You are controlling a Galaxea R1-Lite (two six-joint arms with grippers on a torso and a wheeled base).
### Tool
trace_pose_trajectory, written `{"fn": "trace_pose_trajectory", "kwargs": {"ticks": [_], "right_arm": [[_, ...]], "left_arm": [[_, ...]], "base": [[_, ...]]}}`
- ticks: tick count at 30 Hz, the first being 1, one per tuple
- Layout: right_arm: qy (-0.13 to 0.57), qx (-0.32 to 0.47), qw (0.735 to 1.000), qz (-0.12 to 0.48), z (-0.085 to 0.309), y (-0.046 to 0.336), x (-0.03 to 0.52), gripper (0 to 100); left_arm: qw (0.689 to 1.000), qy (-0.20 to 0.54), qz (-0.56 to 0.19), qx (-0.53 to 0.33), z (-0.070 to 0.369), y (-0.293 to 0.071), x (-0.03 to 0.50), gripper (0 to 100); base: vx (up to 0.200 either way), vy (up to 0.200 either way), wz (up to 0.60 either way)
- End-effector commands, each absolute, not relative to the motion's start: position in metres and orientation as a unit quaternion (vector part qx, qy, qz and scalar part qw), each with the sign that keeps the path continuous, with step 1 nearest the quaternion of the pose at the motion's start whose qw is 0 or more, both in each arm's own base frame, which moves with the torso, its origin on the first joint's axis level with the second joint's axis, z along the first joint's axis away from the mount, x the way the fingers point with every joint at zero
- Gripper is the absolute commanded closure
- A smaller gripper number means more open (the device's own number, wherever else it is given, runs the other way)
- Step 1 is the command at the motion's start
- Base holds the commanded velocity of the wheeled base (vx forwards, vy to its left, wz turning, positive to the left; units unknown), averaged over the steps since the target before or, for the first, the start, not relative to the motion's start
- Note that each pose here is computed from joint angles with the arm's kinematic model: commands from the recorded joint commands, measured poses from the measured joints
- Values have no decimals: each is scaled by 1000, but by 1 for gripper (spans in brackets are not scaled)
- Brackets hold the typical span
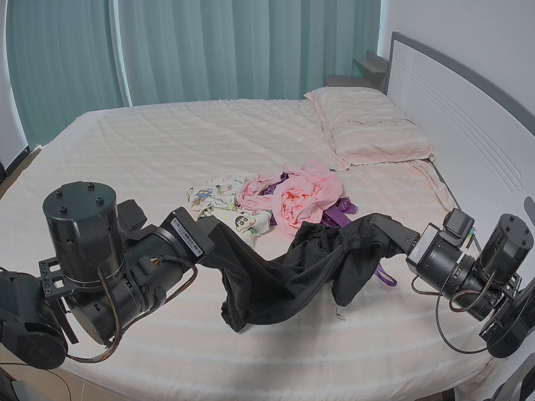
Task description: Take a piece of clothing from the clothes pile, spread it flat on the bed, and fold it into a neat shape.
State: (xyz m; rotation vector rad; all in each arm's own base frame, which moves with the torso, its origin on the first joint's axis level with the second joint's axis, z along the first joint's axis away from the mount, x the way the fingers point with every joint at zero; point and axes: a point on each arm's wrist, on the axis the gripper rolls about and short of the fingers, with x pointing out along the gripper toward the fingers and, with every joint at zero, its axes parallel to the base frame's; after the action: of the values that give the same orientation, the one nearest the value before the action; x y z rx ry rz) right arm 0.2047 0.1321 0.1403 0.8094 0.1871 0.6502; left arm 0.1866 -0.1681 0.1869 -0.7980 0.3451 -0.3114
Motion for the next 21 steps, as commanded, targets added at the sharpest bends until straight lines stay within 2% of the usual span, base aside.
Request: {"fn": "trace_pose_trajectory", "kwargs": {"ticks": [1,4,21], "right_arm": [[96,385,865,307,137,131,204,100],[98,384,866,306,136,131,204,100],[107,382,867,302,132,131,205,100]], "left_arm": [[893,172,-149,-387,185,-167,185,100],[893,174,-151,-388,184,-167,185,100],[887,197,-165,-383,176,-168,181,100]], "base": [[-200,0,0],[-200,0,0],[0,0,0]]}}
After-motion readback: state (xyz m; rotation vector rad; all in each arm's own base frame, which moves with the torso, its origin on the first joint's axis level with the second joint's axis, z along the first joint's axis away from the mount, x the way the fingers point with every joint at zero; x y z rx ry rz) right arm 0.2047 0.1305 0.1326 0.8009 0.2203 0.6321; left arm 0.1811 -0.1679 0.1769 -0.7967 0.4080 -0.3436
